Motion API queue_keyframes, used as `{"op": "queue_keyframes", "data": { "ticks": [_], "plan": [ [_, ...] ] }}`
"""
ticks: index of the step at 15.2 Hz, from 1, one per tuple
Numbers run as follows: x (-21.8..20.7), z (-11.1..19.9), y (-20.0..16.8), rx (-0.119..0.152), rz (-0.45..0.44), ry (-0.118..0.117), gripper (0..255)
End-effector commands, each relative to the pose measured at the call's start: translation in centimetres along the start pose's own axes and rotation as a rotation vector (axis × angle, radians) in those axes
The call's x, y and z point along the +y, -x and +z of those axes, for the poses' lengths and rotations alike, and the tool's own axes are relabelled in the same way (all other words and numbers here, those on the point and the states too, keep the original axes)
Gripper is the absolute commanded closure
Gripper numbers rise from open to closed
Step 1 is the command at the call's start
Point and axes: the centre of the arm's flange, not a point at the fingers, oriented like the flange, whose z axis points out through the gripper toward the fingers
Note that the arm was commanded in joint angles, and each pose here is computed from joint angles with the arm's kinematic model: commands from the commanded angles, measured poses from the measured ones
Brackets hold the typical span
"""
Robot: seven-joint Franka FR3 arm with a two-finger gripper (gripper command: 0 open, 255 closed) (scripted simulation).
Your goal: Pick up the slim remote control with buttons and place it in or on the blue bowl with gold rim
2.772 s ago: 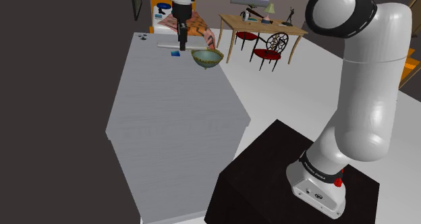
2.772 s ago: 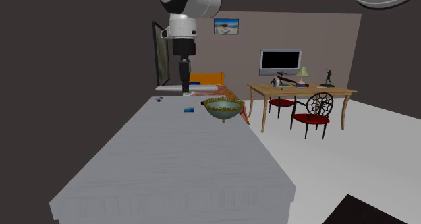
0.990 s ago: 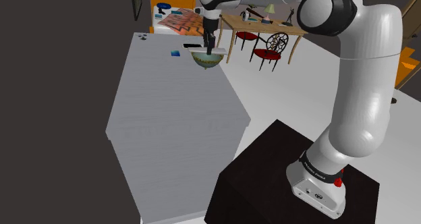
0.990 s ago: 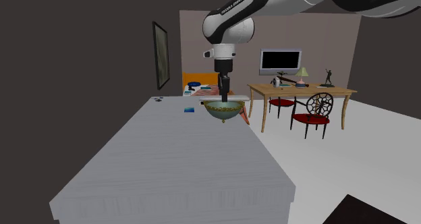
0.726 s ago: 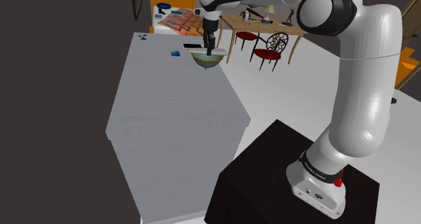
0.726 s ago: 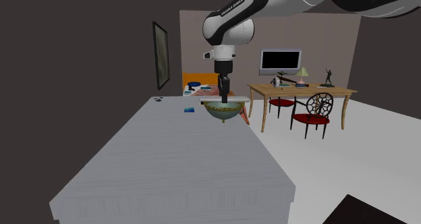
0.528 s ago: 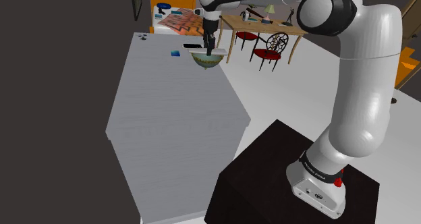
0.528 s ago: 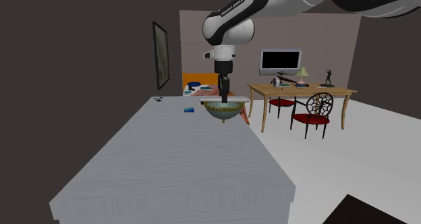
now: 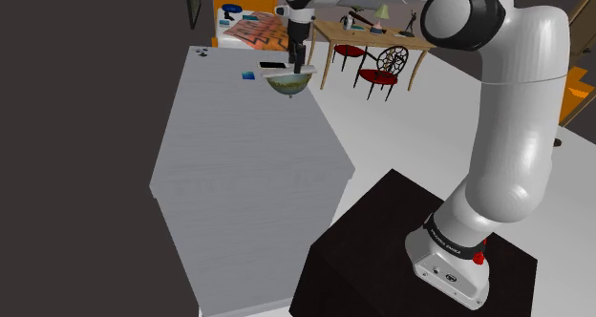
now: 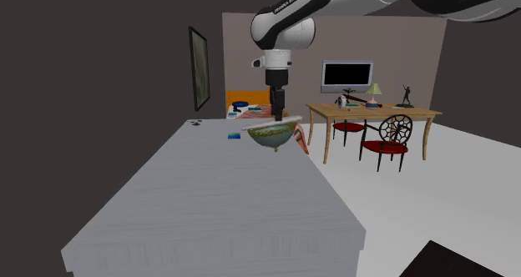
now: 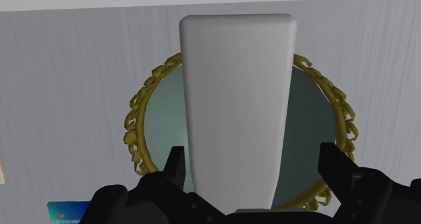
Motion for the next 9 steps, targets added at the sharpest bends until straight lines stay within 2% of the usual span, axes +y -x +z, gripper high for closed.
{"op": "queue_keyframes", "data": {
  "ticks": [1, 2, 9],
  "plan": [
    [-0.2, -2.3, -0.1, -0.001, 0.000, -0.001, 0],
    [-0.2, -3.3, -0.1, -0.001, 0.000, -0.001, 0],
    [-0.2, -3.3, -0.1, -0.001, 0.000, -0.001, 0]
  ]
}}
